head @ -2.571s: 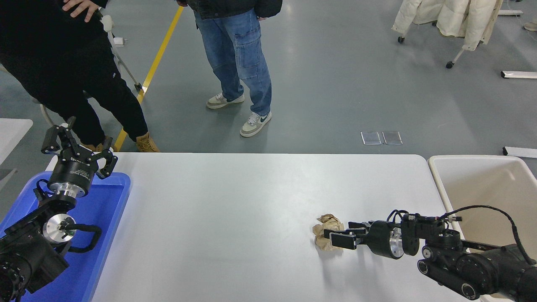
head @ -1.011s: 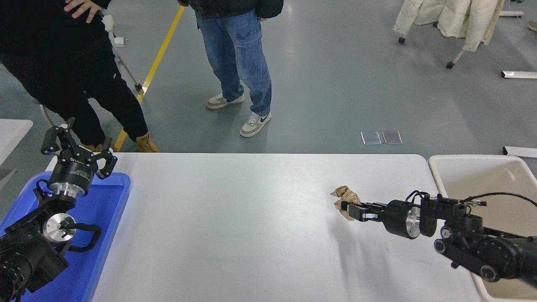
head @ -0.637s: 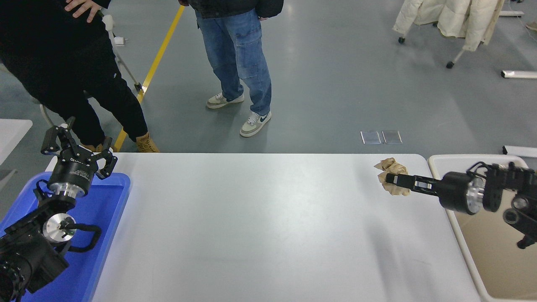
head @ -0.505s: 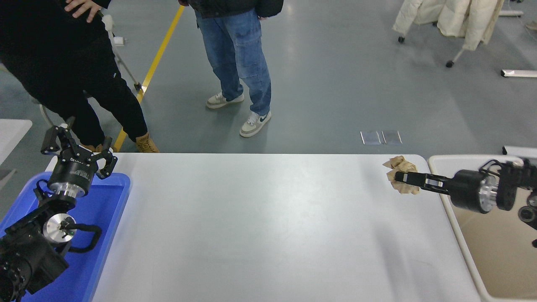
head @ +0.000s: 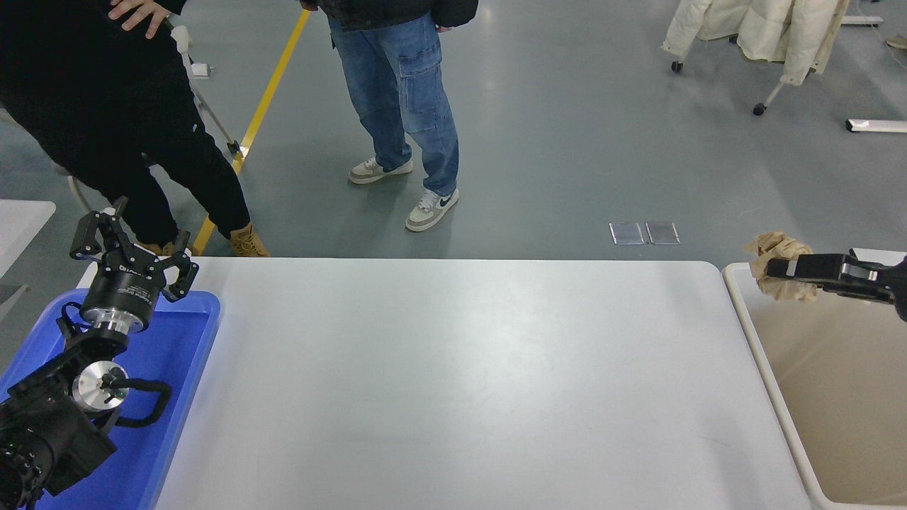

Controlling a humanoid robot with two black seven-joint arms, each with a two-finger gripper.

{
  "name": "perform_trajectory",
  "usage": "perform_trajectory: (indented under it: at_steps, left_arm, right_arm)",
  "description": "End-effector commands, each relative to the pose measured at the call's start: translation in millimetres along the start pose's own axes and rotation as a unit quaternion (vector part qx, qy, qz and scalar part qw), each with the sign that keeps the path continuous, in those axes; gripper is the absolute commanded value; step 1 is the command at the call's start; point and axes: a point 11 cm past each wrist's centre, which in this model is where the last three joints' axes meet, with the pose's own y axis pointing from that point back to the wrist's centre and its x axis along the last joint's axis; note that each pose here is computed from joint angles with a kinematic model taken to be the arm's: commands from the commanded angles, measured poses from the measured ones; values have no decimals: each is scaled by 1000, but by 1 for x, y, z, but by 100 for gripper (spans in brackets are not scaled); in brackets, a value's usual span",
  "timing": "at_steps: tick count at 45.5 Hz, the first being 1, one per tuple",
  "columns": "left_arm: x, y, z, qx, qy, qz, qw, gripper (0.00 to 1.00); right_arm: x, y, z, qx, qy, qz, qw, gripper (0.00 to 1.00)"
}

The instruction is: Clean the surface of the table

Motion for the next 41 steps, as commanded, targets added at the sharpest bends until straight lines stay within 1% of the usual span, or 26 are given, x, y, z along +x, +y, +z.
perform_trajectory:
  at_steps: [1, 6, 13, 17, 23, 28, 33, 41]
  left_arm:
    - [0, 0, 0, 1, 0, 0, 1000, 100]
    - [0, 0, 0, 0, 0, -1, 1000, 100]
    - [0, 0, 0, 0, 0, 0, 1000, 100]
    - [0, 0, 0, 0, 0, -1, 1000, 100]
    - [1, 0, 0, 0, 0, 1, 1000, 100]
    - [0, 0, 0, 1, 0, 0, 1000, 100]
    - [0, 0, 0, 0, 0, -1, 1000, 100]
    - [0, 0, 0, 0, 0, 0, 1000, 100]
  right_arm:
    - [1, 7, 2, -5, -5, -2, 1000, 0]
    - [4, 4, 2, -4, -7, 5, 1000, 0]
    - [20, 12, 21, -30, -15, 36, 999, 0]
    - [26, 13, 34, -47, -22, 57, 997, 0]
    - [25, 9, 66, -81, -46, 97, 991, 0]
    - [9, -4, 98, -99, -110, 134, 980, 0]
    - [-6, -15, 125, -127, -145, 173, 966, 0]
    - [-33, -40, 151, -162, -183, 220, 944, 0]
